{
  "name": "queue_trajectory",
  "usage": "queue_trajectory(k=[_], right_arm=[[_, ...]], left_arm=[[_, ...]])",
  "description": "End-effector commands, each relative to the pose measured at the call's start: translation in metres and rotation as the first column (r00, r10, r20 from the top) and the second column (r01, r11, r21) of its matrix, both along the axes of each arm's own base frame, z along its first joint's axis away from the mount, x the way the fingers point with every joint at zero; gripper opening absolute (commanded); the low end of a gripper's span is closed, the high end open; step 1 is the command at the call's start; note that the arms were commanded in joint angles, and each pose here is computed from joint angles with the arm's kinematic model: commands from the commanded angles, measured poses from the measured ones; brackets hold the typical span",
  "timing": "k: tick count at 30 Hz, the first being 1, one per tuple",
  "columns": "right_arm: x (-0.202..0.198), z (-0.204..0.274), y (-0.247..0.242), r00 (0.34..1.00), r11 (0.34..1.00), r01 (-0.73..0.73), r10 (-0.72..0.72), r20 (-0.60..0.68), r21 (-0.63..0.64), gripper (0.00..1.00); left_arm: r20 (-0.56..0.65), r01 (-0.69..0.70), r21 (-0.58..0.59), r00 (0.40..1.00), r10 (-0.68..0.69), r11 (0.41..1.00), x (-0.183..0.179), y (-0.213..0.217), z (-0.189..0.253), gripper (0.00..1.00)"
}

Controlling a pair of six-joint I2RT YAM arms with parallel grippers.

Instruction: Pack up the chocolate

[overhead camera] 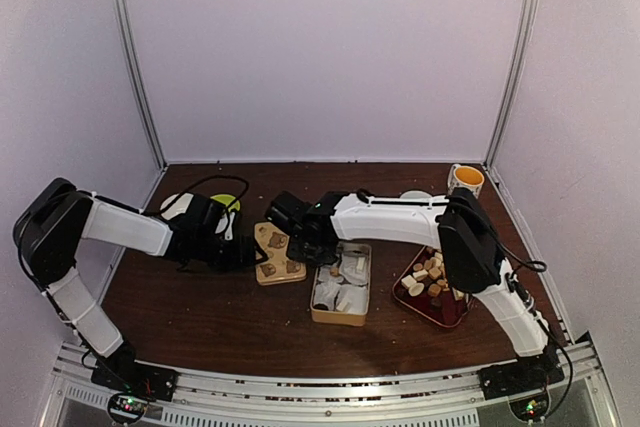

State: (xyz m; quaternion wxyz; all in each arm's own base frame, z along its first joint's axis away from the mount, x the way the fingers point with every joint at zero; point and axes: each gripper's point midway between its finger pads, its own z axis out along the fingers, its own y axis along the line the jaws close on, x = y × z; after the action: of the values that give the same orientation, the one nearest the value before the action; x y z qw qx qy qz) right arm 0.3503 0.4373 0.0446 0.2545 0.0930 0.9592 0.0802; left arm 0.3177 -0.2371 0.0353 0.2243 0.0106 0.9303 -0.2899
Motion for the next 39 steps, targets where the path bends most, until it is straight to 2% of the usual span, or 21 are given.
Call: queue_trajectory(k=[1, 9, 12, 17, 25, 30, 35, 39], right_arm=[[0.004, -0.004, 0.0, 0.999, 0.999, 0.033, -0.033, -0.026, -0.006, 0.0], [-0.007, -0.015, 0.038, 0.989, 0.989, -0.065, 0.081, -0.12, 0.136, 0.0], [-0.016, -0.011, 0.054, 0.979, 0.962, -0.144, 0.173, -0.107, 0.232, 0.0], [-0.024, 0.004, 0.066, 0.97, 0.911, -0.201, 0.237, -0.059, 0.361, 0.0], [-0.05, 0.019, 0.067, 0.958, 0.896, -0.249, 0.284, -0.042, 0.368, 0.0], [-0.083, 0.016, 0.063, 0.947, 0.889, -0.274, 0.315, -0.058, 0.367, 0.0], [-0.122, 0.009, 0.046, 0.941, 0.89, -0.296, 0.334, -0.054, 0.346, 0.0], [-0.134, 0.013, 0.031, 0.942, 0.896, -0.303, 0.333, -0.04, 0.325, 0.0]], left_arm=[[0.015, 0.014, -0.041, 1.0, -0.014, 0.999, 0.003, -0.012, 0.003, 0.72], [0.003, 0.043, -0.069, 0.999, -0.043, 0.997, 0.001, -0.02, 0.001, 0.71], [-0.001, 0.055, -0.079, 0.998, -0.056, 0.995, 0.0, -0.022, 0.001, 0.71], [-0.023, 0.075, -0.093, 0.997, -0.078, 0.993, -0.006, -0.025, -0.003, 0.69], [-0.054, 0.097, -0.081, 0.993, -0.101, 0.992, -0.035, -0.014, -0.003, 0.69], [-0.063, 0.102, -0.083, 0.992, -0.107, 0.991, -0.065, -0.01, 0.003, 0.69], [-0.092, 0.091, -0.075, 0.991, -0.097, 0.993, -0.104, 0.001, 0.002, 0.69], [-0.08, 0.05, -0.07, 0.995, -0.056, 0.996, -0.12, 0.018, 0.006, 0.71]])
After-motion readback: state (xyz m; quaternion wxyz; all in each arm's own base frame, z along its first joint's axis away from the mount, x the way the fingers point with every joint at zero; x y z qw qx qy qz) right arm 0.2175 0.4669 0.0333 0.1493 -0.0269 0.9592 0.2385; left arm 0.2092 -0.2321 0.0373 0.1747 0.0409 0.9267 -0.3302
